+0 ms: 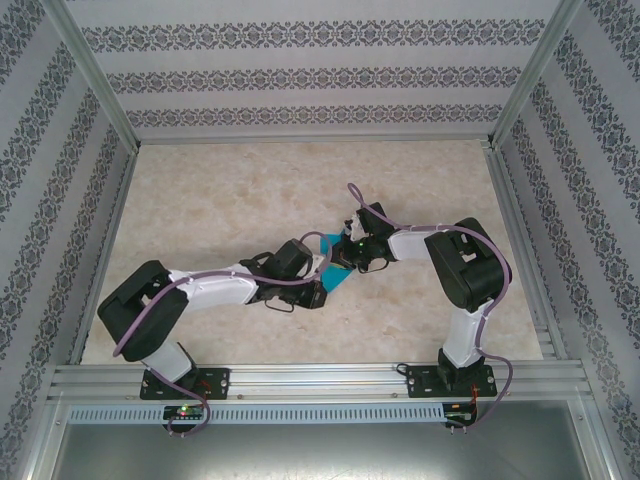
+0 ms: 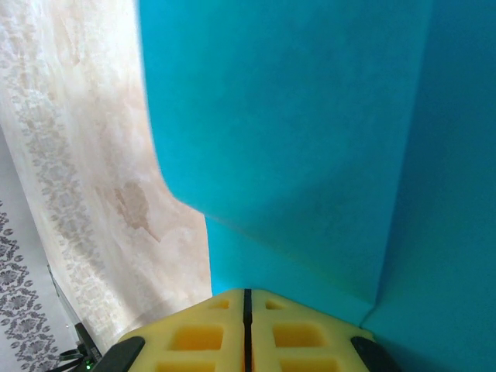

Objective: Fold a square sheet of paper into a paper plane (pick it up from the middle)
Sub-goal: Fourth fold the wing at the center of the table.

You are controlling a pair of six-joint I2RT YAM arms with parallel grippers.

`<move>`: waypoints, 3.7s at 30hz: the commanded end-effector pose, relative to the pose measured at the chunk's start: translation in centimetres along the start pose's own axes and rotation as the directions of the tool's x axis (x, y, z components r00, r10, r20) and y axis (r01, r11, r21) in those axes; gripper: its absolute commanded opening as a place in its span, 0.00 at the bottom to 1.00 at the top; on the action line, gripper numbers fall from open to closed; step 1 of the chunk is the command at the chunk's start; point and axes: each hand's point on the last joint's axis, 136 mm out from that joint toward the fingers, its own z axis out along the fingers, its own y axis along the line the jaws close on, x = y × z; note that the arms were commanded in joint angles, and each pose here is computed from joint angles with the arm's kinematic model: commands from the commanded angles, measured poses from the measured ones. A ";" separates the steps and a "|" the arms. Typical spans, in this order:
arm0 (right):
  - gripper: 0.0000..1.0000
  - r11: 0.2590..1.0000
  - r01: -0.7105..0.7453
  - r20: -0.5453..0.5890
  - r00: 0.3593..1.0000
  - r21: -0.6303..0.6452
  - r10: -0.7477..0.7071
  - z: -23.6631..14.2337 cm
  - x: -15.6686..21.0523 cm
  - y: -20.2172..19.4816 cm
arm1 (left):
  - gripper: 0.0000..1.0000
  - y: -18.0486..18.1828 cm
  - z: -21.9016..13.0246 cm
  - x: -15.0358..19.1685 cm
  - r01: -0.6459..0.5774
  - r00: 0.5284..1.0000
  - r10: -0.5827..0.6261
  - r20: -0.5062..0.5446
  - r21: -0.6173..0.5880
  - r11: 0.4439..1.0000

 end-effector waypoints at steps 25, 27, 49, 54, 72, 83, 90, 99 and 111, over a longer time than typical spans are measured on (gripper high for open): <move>0.09 0.998 -0.060 -0.014 0.998 0.021 0.060 0.0 1.0 -1.4 | 0.14 4.4 3.3 -4.0 -0.071 0.995 0.081 0.062 -0.160 0.985; 0.09 0.998 -0.061 -0.012 0.998 0.020 0.061 -0.1 0.8 -1.4 | 0.14 5.0 3.8 -3.4 -0.071 0.996 0.080 0.044 -0.173 0.982; 0.11 0.976 -0.097 0.149 0.986 0.194 0.068 -2.9 -5.6 -4.8 | 0.05 9.0 3.5 4.9 -0.123 0.978 0.076 -0.192 -0.248 0.961; 0.11 0.973 -0.104 0.162 0.984 0.205 0.071 -3.0 -6.8 -5.3 | 0.05 9.2 3.4 5.9 -0.120 0.975 0.069 -0.211 -0.240 0.963; 0.11 0.951 -0.104 0.203 0.978 0.291 0.045 -4.9 -10.9 -6.3 | 0.05 9.6 3.0 7.9 -0.107 0.968 0.048 -0.245 -0.233 0.966; 0.12 0.976 -0.035 0.255 0.967 0.214 -0.021 -7.6 -11.8 -2.7 | 0.05 8.6 3.1 7.0 -0.096 0.974 0.051 -0.219 -0.197 0.976; 0.12 0.987 0.040 0.250 0.965 0.156 -0.078 -9.0 -7.2 1.2 | 0.06 8.2 3.3 6.2 -0.097 0.979 0.061 -0.195 -0.184 0.978; 0.12 0.999 0.031 0.159 0.987 0.017 -0.034 -3.7 -2.3 3.5 | 0.06 8.0 3.3 5.9 -0.104 0.980 0.072 -0.185 -0.171 0.980; 0.12 0.991 -0.014 0.115 0.993 0.133 -0.001 -0.1 -2.3 -1.0 | 0.06 7.8 3.0 6.2 -0.092 0.982 0.062 -0.179 -0.162 0.982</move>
